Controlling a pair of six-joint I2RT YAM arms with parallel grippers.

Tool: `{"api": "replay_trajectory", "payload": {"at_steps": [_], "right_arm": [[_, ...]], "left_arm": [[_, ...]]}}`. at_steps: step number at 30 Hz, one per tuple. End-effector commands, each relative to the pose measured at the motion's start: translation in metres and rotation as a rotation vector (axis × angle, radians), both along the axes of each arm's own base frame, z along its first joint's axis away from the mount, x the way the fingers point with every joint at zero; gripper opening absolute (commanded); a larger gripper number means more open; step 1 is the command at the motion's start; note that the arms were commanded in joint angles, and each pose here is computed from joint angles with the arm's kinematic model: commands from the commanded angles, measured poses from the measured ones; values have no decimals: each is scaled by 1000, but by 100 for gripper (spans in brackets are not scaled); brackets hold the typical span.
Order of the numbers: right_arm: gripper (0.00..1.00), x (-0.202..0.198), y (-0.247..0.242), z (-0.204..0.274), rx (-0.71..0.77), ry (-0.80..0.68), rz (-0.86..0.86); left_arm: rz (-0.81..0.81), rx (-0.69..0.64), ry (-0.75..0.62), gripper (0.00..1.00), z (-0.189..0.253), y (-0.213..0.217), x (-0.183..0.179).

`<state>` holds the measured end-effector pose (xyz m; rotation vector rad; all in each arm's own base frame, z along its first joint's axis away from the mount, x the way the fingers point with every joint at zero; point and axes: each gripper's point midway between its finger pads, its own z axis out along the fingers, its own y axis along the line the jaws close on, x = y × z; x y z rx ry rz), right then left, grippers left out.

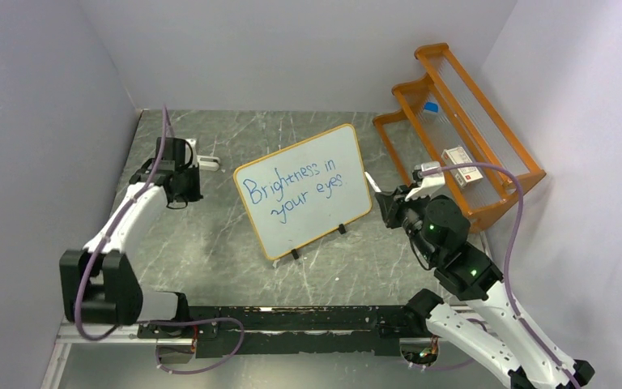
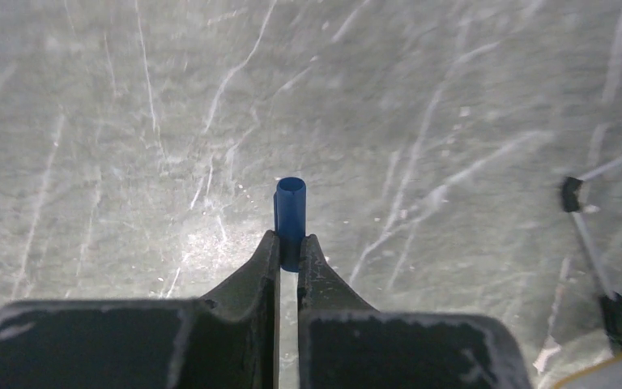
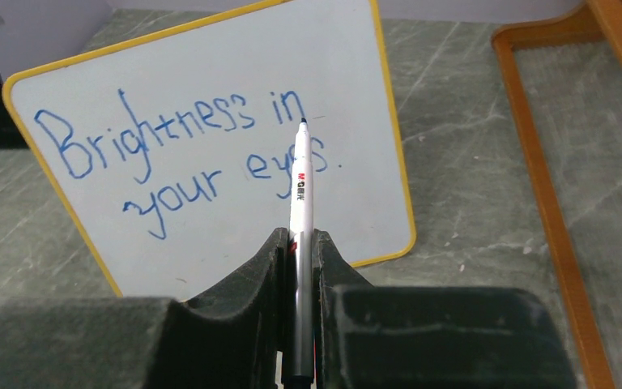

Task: Write a sentence on the whiteboard
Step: Pick up the pen cap from the center of the board, then insert the pen cap into the whiteboard marker.

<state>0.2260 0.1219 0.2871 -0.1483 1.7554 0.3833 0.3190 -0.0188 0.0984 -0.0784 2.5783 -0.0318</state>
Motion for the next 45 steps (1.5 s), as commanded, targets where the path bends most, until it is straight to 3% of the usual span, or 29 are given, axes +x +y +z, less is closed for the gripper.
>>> {"api": "replay_trajectory", "payload": {"at_steps": [1, 10, 17, 31, 35, 45], "right_arm": [[0, -5, 22, 14, 20, -34, 124], [0, -11, 63, 25, 50, -27, 324], [0, -18, 92, 44, 136, -45, 462], [0, -31, 114, 71, 313, -80, 576], [0, -35, 117, 76, 312, -83, 605], [0, -47, 117, 73, 256, -62, 667]], "left_arm": [[-87, 37, -180, 5, 50, -16, 5], [-341, 71, -536, 5, 164, -68, -4], [-635, 154, -701, 5, 212, -121, -26], [-1190, 507, -821, 5, 247, -210, -79], [-1279, 675, -833, 5, 247, -223, -91], [-1362, 803, -869, 5, 263, -233, -100]]}}
